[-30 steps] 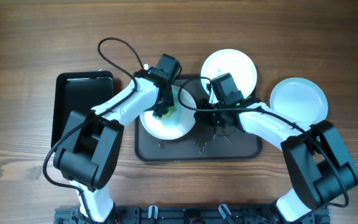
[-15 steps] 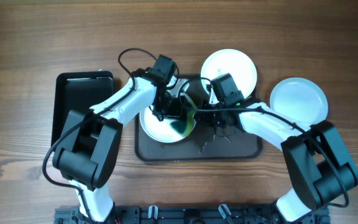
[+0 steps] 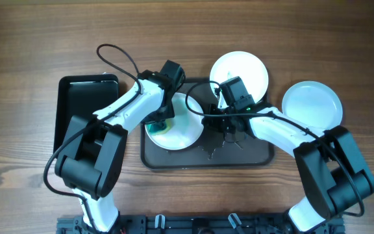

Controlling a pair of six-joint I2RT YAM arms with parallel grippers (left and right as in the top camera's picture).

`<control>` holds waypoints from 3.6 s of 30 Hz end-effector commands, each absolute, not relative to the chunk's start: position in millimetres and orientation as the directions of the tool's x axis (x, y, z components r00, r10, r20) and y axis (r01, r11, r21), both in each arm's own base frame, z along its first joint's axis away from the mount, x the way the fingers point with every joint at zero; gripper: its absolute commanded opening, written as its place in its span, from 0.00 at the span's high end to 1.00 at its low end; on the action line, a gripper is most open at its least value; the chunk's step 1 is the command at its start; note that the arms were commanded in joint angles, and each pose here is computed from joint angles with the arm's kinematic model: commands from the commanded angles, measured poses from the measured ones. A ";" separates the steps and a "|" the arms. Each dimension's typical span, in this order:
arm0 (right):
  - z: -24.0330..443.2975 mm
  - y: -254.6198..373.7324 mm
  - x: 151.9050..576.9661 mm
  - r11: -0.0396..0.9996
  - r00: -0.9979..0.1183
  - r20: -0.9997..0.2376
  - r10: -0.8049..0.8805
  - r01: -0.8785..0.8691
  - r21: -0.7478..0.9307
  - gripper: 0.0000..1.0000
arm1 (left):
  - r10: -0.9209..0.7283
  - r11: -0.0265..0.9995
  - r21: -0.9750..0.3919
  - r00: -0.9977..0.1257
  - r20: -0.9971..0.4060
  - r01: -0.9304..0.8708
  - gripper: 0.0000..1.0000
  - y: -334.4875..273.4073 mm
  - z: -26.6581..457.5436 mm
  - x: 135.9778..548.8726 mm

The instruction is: Clean dirty plates on tray and stack at the side

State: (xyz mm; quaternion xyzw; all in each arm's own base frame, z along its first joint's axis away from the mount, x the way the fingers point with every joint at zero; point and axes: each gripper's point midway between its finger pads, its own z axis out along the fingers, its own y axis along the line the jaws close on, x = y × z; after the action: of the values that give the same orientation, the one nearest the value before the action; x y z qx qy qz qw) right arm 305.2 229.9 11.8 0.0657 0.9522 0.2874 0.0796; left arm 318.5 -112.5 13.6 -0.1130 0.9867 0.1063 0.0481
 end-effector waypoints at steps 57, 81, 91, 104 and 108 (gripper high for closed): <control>52.5 202.7 329.5 0.891 -0.956 -0.271 0.108 -0.028 0.454 0.95 | -0.070 0.997 -0.032 -0.997 0.019 -0.071 0.96 -182.2 -20.0 317.8; -6.4 127.4 333.7 0.952 -0.969 -0.195 -0.152 -0.197 0.233 0.79 | -0.093 0.994 -0.055 -0.995 0.032 -0.094 0.96 -178.7 -19.8 320.1; -13.1 122.2 331.5 0.967 -0.986 -0.153 -0.060 -0.095 0.235 0.96 | -0.093 0.994 -0.059 -0.995 0.026 -0.094 0.96 -179.5 -19.8 321.7; -1.8 53.2 325.7 0.951 -0.986 -0.065 0.152 0.129 0.280 0.96 | -0.091 0.992 -0.079 -0.995 0.036 -0.094 0.96 -188.2 3.0 330.0; 20.6 56.1 324.8 0.951 -0.992 -0.062 0.114 0.091 0.295 0.96 | -0.056 0.995 -0.082 -0.998 0.025 -0.058 0.96 -193.7 34.1 341.7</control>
State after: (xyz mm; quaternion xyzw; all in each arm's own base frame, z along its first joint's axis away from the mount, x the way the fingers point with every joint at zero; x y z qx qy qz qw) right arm 315.3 71.9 -0.7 0.0502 0.9829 0.1764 0.0154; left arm 327.8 -194.1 18.5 -0.0453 0.9976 -0.0476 -0.0234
